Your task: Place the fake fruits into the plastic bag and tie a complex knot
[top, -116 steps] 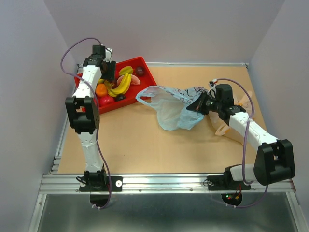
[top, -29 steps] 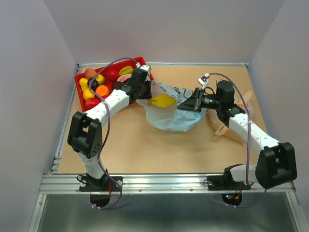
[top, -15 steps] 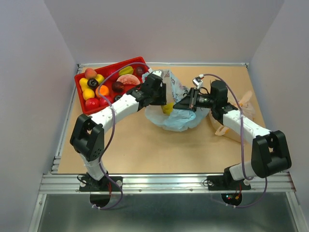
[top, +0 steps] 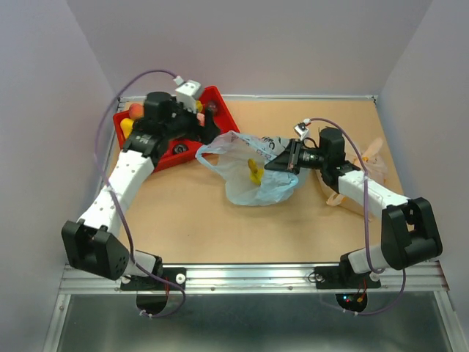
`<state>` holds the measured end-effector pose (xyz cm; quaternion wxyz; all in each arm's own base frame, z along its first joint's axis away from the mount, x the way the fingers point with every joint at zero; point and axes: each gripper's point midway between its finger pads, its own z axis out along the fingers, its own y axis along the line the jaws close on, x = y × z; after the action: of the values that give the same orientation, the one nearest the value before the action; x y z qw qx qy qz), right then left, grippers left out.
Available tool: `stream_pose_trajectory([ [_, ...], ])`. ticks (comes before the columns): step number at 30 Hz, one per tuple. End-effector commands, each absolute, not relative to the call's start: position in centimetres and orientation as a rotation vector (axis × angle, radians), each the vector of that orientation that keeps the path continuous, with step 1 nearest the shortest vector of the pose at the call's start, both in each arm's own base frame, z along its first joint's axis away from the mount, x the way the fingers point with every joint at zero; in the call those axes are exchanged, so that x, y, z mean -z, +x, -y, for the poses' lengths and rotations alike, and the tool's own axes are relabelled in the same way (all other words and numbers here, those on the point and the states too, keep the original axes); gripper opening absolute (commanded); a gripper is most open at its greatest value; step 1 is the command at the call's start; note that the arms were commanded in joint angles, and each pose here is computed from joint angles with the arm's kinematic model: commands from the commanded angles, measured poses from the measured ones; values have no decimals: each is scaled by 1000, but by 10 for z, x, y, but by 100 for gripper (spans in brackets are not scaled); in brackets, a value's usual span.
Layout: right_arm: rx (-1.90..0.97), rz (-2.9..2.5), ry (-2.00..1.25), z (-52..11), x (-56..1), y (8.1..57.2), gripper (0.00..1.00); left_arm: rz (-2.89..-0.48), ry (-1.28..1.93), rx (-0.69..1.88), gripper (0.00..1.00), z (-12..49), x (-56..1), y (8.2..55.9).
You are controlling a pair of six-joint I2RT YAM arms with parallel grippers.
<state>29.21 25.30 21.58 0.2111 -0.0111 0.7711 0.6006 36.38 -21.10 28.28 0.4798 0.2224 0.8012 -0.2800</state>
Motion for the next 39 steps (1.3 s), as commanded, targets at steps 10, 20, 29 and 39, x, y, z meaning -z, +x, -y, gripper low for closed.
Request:
stream_pose_trajectory([
  [10, -1479, -2161, -80, -243, -201, 303, 0, -2090, 465, 124, 91, 86, -222, 490],
  [20, -1430, -2167, -123, -240, -205, 305, 0, -2260, 411, -41, 96, 57, -141, 552],
  [29, -1420, -2163, -145, -241, -213, 307, 0, -2361, 381, -45, 97, 51, -98, 558],
  [39, -1416, -2187, -151, -241, -213, 307, 0, -2399, 323, 40, 83, 46, -89, 554],
])
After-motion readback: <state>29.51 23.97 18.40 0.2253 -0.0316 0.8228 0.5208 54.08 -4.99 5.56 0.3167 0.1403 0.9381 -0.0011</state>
